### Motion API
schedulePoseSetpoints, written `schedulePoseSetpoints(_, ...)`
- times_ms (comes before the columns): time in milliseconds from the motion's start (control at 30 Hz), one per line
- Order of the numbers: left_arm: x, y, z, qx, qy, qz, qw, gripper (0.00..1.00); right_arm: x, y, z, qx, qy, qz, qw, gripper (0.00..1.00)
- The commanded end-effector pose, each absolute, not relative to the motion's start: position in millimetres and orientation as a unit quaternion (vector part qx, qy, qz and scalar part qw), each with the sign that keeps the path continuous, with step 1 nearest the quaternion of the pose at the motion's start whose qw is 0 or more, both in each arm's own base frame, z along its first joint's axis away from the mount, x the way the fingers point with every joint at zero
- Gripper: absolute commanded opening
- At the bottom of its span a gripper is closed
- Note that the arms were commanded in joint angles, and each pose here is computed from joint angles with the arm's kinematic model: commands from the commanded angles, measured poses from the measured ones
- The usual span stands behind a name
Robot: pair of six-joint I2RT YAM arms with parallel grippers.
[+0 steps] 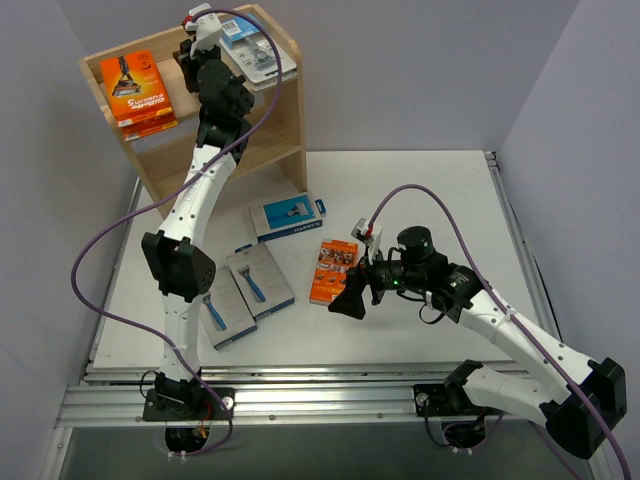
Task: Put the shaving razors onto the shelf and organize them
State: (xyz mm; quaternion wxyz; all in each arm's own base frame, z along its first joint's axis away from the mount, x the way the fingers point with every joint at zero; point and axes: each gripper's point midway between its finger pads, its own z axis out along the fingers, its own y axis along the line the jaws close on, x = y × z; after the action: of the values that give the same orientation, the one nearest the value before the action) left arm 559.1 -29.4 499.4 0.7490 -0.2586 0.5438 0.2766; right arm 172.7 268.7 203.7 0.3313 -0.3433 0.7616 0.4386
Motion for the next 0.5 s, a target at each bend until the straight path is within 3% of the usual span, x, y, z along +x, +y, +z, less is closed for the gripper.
schedulePoseSetpoints(0,553,-19,509,-0.290,0.532,0.260,0.752,0.02,173,273,212,-0.352,0.746,0.450,0.342,1.00)
schedulePoseSetpoints(467,549,-7,488,-0.329,0.536,0.292,0.721,0.02,175,274,210,-0.352,0.747,0.450,0.341,1.00)
